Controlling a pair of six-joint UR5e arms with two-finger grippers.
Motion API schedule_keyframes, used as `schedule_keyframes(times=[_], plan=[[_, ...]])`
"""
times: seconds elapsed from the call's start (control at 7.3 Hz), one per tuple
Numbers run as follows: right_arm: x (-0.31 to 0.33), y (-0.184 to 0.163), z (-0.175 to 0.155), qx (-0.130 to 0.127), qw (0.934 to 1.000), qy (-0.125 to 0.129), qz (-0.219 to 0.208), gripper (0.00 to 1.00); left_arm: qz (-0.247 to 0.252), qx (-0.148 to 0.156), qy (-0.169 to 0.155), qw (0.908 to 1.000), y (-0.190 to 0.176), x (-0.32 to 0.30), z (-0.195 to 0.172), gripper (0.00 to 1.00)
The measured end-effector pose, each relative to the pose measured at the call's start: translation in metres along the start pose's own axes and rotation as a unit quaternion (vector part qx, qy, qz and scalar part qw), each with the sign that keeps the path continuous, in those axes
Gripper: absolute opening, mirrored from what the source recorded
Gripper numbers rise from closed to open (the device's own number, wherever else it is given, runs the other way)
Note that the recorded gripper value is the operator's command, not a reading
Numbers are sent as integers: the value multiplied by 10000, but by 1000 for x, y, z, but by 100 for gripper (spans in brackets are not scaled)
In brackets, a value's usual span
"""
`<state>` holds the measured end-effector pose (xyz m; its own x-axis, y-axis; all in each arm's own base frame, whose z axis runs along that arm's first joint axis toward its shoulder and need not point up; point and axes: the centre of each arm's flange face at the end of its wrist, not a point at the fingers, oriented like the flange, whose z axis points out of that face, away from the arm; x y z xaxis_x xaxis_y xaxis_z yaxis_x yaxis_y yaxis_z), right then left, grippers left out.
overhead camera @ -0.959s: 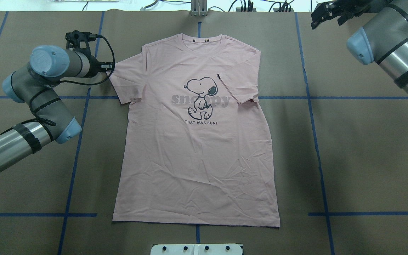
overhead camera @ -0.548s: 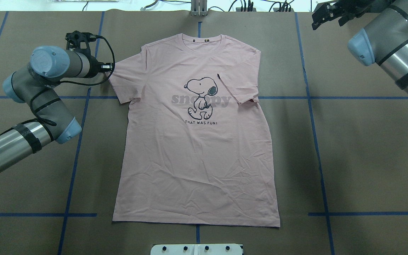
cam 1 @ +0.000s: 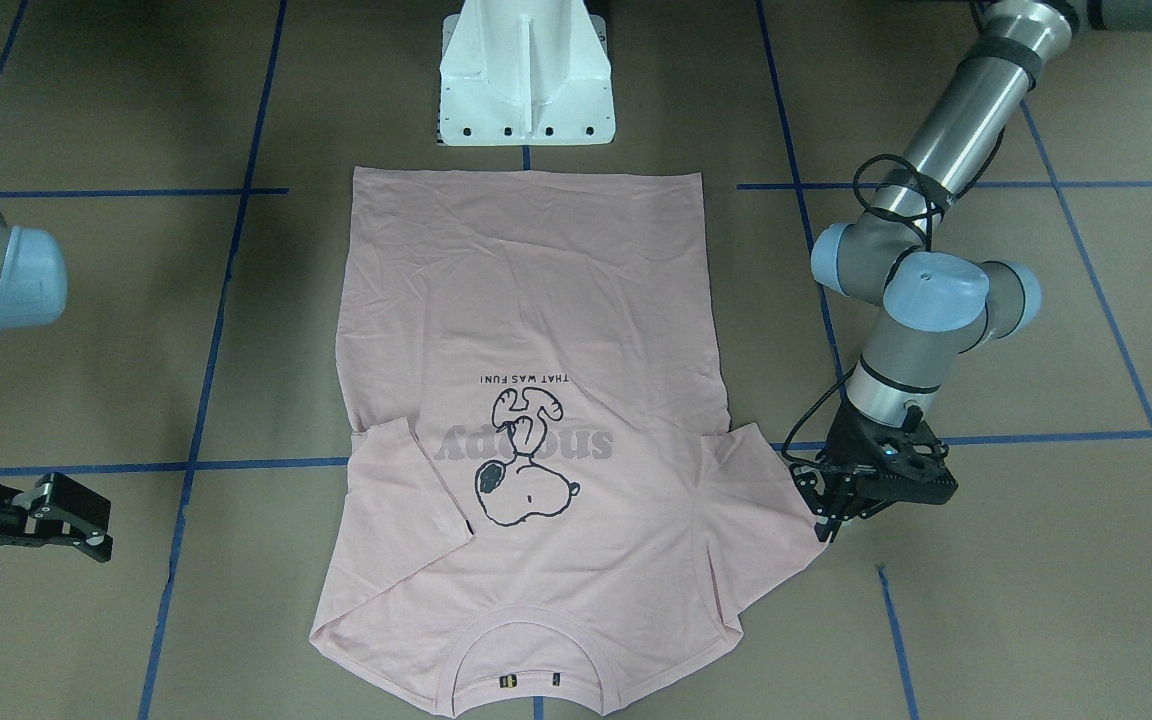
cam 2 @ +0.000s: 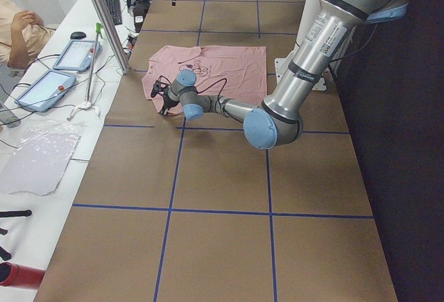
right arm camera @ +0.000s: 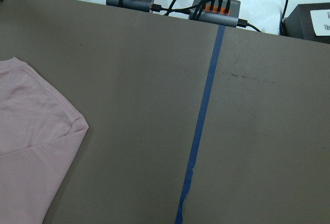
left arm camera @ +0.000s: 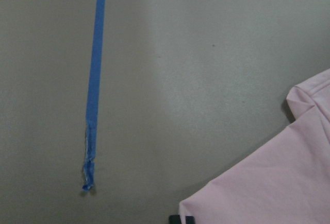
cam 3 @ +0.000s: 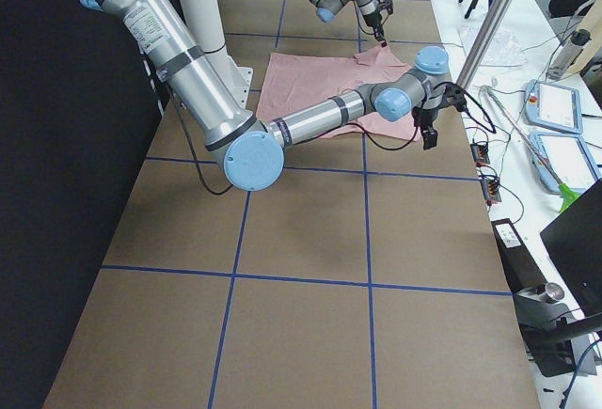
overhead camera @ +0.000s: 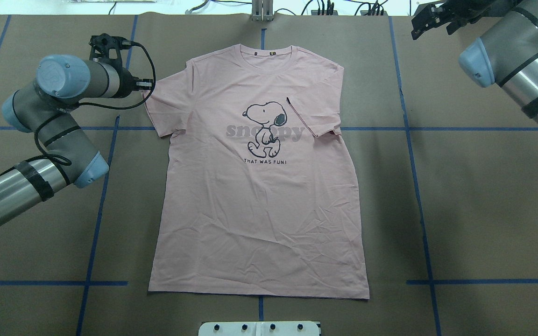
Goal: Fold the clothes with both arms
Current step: 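Raise the right arm away while the left arm moves in beside the shirt, then lower both grippers onto the shirt's sides and slide toward the robot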
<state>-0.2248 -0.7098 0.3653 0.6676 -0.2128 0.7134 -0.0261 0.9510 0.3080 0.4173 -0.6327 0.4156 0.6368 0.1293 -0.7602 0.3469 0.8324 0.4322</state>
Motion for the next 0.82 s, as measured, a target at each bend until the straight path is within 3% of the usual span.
schedule_keyframes(times=[0.41, 0.82], plan=[[0, 1, 0, 1, 10000, -4, -1, 100, -160, -180, -178, 9996, -21, 56, -45, 0], [-2, 1, 1, -10, 10000, -6, 4, 100, -552, -536, -411, 9962, -26, 139, -53, 0]])
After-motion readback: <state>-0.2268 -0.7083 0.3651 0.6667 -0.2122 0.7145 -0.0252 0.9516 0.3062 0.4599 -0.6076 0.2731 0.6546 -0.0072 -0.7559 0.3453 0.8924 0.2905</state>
